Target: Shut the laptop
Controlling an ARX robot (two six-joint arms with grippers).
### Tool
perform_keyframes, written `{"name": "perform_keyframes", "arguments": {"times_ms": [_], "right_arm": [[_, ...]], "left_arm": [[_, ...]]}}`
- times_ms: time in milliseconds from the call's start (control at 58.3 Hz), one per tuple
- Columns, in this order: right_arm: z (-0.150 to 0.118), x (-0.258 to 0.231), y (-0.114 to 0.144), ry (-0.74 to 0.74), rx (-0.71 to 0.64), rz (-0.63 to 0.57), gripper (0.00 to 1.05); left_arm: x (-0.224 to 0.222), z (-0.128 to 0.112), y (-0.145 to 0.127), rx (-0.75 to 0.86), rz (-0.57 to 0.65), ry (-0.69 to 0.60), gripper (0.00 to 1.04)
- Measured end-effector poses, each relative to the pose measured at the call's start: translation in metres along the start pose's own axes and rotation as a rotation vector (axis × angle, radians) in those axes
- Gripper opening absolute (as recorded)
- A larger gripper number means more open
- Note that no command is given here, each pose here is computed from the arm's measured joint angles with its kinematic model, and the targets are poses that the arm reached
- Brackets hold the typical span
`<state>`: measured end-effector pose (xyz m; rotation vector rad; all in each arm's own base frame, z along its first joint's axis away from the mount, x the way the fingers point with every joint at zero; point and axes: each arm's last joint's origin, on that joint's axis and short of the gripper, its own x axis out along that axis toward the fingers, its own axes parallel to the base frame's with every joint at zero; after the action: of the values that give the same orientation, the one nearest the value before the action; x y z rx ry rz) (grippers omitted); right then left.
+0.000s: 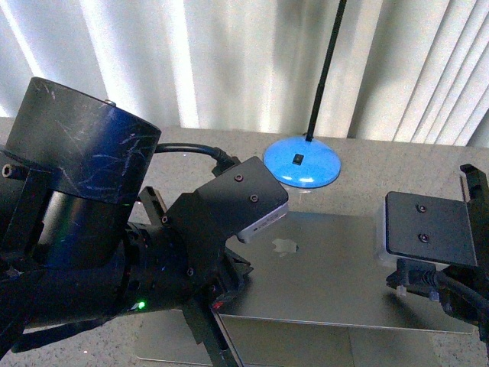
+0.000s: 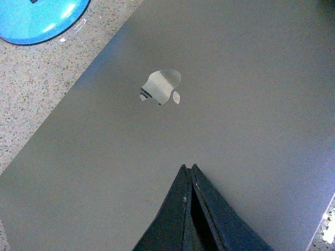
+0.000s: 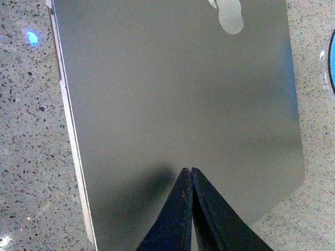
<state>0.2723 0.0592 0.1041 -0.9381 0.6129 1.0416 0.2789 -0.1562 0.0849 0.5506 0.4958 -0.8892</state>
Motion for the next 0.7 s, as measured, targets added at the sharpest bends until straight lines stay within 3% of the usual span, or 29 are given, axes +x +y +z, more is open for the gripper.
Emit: {"name": "perform_keyframes", "arguments": {"times_ms": [703], "right_arm": [[-0.015,0.024,0.016,0.019,0.016,0.055,0.03]], "left_arm": [[0.017,-0.02,-0.014,-0.024,-0.046,0.021,0.04]]}}
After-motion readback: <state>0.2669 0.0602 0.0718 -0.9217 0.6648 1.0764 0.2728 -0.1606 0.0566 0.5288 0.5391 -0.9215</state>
